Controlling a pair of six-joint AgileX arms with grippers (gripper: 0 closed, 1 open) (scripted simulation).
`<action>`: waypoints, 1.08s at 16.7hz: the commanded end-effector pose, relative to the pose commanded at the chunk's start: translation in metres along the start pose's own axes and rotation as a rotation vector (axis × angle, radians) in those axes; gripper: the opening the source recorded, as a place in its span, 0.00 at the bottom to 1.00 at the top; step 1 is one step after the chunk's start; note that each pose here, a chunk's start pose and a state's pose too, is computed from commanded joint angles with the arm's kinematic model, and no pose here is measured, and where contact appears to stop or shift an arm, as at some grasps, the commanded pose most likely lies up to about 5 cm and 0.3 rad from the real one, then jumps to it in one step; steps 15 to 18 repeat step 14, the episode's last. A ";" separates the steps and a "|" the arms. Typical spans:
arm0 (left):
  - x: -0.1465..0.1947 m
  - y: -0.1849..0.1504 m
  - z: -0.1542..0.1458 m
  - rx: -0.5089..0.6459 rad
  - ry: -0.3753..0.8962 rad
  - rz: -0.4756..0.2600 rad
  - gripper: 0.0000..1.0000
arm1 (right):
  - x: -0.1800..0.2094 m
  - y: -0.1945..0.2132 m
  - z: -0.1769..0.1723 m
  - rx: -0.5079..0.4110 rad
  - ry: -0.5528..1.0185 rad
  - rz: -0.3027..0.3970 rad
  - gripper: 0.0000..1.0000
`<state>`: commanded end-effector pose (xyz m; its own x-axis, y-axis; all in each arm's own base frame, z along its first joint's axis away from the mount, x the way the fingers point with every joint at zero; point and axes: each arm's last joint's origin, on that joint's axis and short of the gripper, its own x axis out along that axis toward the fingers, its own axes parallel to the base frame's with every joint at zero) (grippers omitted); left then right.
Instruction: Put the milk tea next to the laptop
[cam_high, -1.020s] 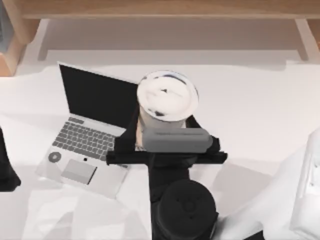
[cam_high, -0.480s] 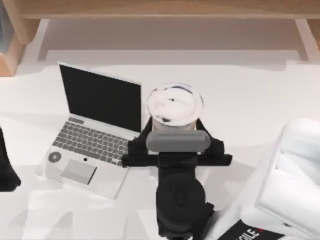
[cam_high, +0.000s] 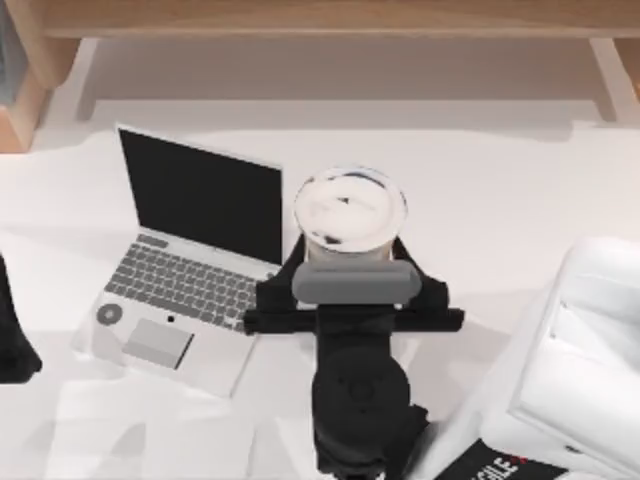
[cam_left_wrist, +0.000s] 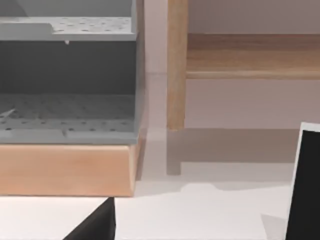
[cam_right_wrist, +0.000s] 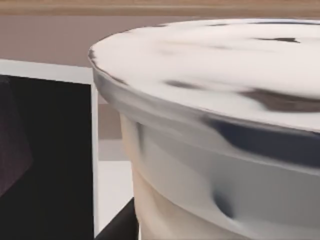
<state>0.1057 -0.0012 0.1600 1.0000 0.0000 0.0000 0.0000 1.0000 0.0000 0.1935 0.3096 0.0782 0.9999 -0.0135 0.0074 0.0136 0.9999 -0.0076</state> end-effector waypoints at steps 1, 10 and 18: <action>0.000 0.000 0.000 0.000 0.000 0.000 1.00 | 0.000 0.000 0.000 0.000 0.000 0.000 0.45; 0.000 0.000 0.000 0.000 0.000 0.000 1.00 | 0.000 0.000 0.000 0.000 0.000 0.000 1.00; 0.000 0.000 0.000 0.000 0.000 0.000 1.00 | 0.000 0.000 0.000 0.000 0.000 0.000 1.00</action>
